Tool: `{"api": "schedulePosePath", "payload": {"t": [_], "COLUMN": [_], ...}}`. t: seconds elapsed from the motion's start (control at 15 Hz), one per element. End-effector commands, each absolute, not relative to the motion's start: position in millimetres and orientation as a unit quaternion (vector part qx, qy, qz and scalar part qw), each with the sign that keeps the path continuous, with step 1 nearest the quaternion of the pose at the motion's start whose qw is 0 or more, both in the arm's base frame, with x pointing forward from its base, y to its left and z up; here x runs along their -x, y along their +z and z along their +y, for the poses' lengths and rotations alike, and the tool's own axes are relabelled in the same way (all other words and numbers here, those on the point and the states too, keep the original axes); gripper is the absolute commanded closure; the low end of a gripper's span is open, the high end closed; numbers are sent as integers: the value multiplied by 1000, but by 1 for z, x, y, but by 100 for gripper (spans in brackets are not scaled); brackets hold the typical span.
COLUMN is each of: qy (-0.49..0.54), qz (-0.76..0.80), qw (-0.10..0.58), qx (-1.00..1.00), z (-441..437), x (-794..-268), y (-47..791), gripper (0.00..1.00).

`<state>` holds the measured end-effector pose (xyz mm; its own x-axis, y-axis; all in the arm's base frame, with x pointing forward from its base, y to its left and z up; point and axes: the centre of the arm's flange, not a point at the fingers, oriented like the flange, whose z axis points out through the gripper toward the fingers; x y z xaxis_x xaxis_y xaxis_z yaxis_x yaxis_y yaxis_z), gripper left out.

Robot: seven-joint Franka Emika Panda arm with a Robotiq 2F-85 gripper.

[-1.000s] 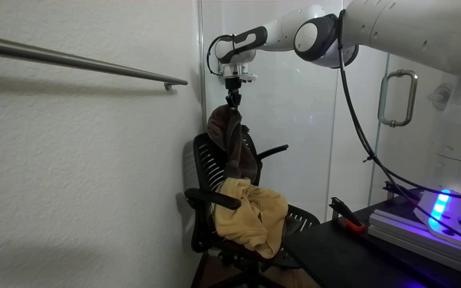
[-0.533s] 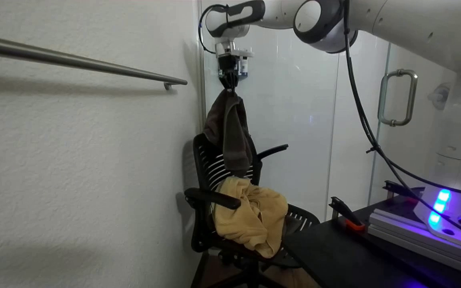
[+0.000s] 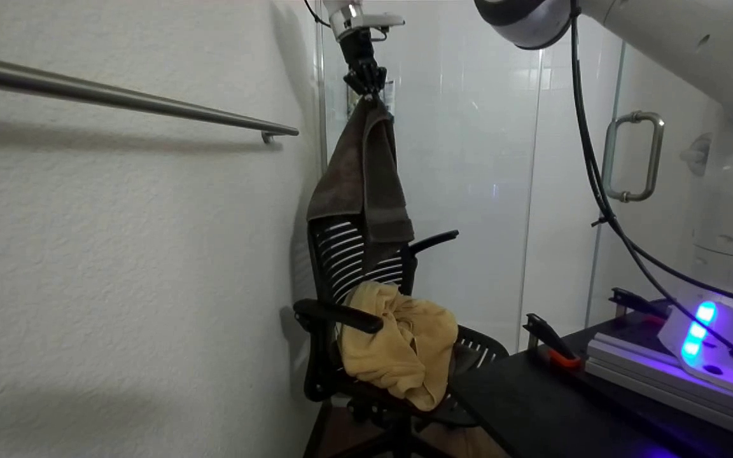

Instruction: Remove the towel from the backrest of the chair and put it on the sink

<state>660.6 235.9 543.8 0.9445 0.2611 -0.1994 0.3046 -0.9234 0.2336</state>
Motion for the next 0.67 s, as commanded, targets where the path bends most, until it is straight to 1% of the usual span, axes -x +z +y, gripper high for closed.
{"api": "schedulePosePath", "payload": {"t": [0.0,0.27,0.6], "qy": [-128,-176,-235], "qz": [59,-27,-111], "qw": [140,129,56], "qx": [-980,-976,-964], "z": [220,208,174], "x": [-576,-540,-538], "y": [555,568,569], "gripper": [98,98,98]}}
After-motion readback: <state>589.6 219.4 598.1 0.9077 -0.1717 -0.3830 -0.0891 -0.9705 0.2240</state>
